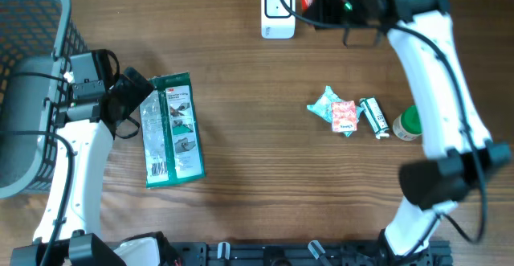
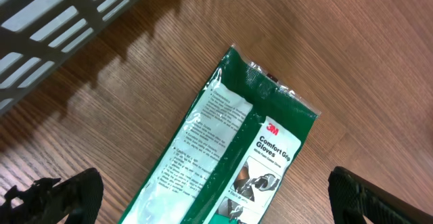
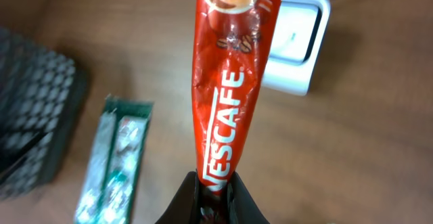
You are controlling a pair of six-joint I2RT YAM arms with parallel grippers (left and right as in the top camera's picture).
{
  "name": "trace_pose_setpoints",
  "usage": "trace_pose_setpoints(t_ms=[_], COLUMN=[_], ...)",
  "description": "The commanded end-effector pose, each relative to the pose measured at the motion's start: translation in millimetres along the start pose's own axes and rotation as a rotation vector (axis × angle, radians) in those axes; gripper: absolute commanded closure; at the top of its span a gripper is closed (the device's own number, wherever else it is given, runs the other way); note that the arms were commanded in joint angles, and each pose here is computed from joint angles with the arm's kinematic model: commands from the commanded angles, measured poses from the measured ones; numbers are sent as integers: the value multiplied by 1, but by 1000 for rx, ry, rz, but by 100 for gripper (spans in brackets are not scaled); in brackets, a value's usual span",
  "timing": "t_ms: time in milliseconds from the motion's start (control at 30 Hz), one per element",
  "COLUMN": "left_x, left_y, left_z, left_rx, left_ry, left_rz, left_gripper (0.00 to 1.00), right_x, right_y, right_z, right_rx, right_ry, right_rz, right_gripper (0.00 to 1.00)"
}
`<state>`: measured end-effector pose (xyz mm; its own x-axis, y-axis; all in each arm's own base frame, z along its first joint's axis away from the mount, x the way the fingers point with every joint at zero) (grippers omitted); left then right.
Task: Scan the item barcode
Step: 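Hold the Nescafe stick in front of the scanner window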
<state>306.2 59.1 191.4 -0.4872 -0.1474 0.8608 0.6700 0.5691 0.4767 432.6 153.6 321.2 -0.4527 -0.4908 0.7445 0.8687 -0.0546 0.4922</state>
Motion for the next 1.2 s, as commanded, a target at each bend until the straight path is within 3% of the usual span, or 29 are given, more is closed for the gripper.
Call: trace_pose_setpoints(t_ms=[0, 233, 433, 1167], left_x=[1, 1, 1, 1], left_y=[5, 5, 5, 5], left_z=[-1, -1, -1, -1], left_rx=[16, 16, 16, 16], left_ry=[4, 4, 5, 4], left_rz=[-15, -15, -14, -15], left_gripper=[0, 0, 0, 0], right_x=[-67, -155, -190, -199], right_y=[6, -4, -19, -30], right_z=[-23, -51, -65, -64], right_rx=[40, 90, 86, 41], right_ry=[-164, -297, -311, -250], right_rz=[13, 36, 92, 140], right_gripper=[96, 96, 96, 96])
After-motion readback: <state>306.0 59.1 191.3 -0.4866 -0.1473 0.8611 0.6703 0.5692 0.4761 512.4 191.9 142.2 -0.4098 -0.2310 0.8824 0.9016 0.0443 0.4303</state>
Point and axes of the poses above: each gripper's point midway between its finger pads, its own x axis back along the fingers, its own z axis along the line the jaws close on, y = z × x, the point moved 7 cm from there along x, back along the fingers, and after that the axes turned 10 degrees about -x, right-handed, at the moved point
